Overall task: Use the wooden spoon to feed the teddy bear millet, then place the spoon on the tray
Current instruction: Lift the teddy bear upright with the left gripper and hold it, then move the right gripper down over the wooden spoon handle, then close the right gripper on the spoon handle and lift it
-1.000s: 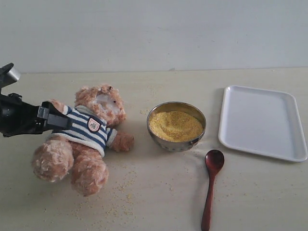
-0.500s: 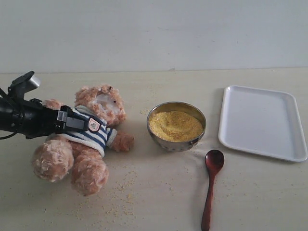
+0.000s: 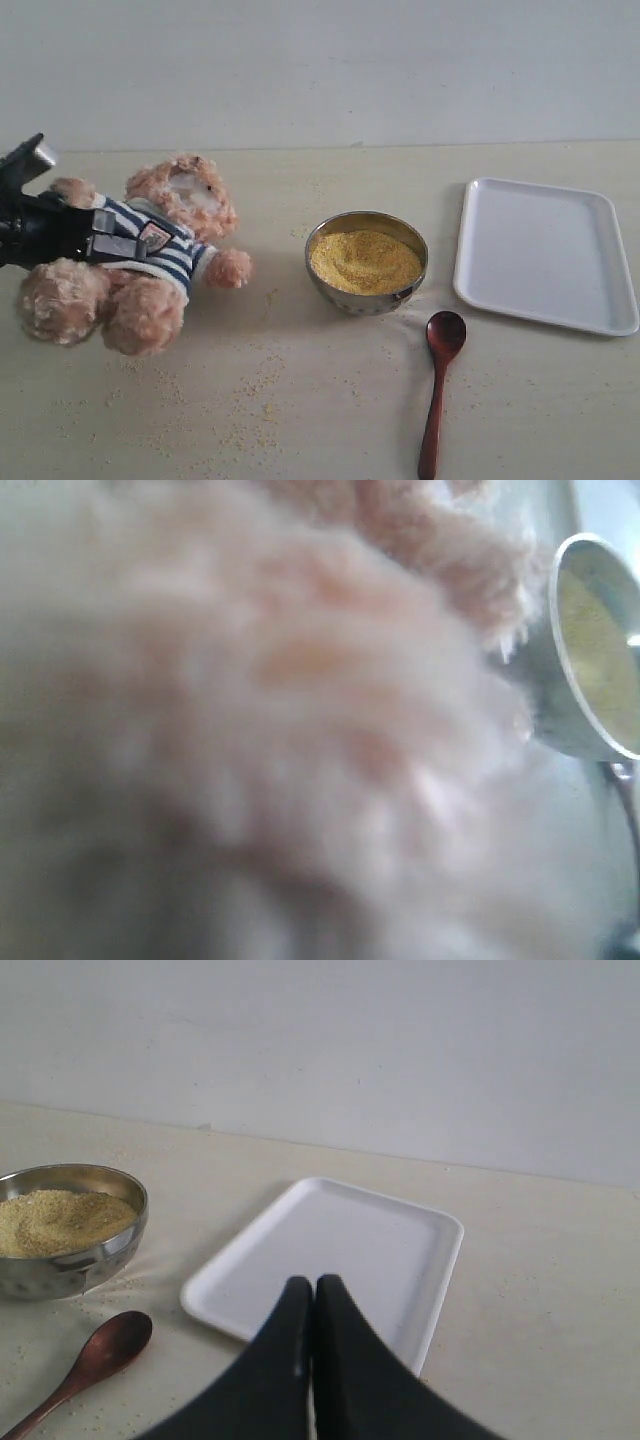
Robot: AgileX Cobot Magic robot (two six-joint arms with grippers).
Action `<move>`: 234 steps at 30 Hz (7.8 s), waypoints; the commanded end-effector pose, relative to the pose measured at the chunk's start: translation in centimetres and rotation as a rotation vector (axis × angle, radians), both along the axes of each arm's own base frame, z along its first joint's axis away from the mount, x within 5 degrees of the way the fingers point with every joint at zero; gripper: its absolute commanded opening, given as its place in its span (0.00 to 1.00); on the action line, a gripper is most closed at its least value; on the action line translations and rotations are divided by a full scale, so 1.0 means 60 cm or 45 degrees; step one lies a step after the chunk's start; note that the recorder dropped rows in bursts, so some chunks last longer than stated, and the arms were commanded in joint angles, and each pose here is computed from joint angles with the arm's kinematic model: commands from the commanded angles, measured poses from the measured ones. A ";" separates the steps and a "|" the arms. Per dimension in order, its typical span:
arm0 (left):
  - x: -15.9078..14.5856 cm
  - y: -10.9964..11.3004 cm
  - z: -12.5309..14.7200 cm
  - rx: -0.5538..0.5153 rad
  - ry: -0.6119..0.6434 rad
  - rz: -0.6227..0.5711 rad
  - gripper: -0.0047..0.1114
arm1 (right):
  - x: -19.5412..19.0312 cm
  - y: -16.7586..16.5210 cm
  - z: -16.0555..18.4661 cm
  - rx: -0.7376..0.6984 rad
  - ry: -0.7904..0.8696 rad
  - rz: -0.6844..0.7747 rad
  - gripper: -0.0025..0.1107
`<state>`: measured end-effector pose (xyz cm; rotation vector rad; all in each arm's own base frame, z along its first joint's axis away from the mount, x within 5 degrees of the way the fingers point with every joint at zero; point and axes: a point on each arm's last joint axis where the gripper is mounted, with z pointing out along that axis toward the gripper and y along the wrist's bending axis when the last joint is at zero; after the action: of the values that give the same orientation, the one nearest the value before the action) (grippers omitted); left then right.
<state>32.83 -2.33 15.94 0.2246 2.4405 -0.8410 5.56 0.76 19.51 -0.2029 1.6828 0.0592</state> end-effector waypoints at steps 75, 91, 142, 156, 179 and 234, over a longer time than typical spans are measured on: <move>-0.282 0.005 0.047 -0.394 -0.009 0.028 0.08 | -0.023 -0.001 0.118 0.551 -0.255 0.040 0.02; -0.282 0.005 0.047 -0.394 -0.009 0.028 0.08 | -0.025 0.044 0.171 0.354 0.410 0.330 0.02; -0.282 0.005 0.047 -0.394 -0.009 0.028 0.08 | 0.168 0.309 -0.078 -0.006 1.224 -0.185 0.53; -0.282 0.005 0.047 -0.394 -0.009 0.028 0.08 | 0.161 0.327 -0.083 0.000 1.021 -0.235 0.47; -0.282 0.005 0.048 -0.388 -0.016 0.029 0.08 | 0.155 0.341 -0.153 -0.036 1.161 -0.261 0.46; -0.282 0.005 0.048 -0.388 -0.016 0.029 0.08 | 0.279 0.358 0.090 -1.764 0.862 0.207 0.03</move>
<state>15.89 -1.96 18.48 0.0929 2.2926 -1.1599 21.23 22.05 24.84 -1.4370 2.1634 -0.9593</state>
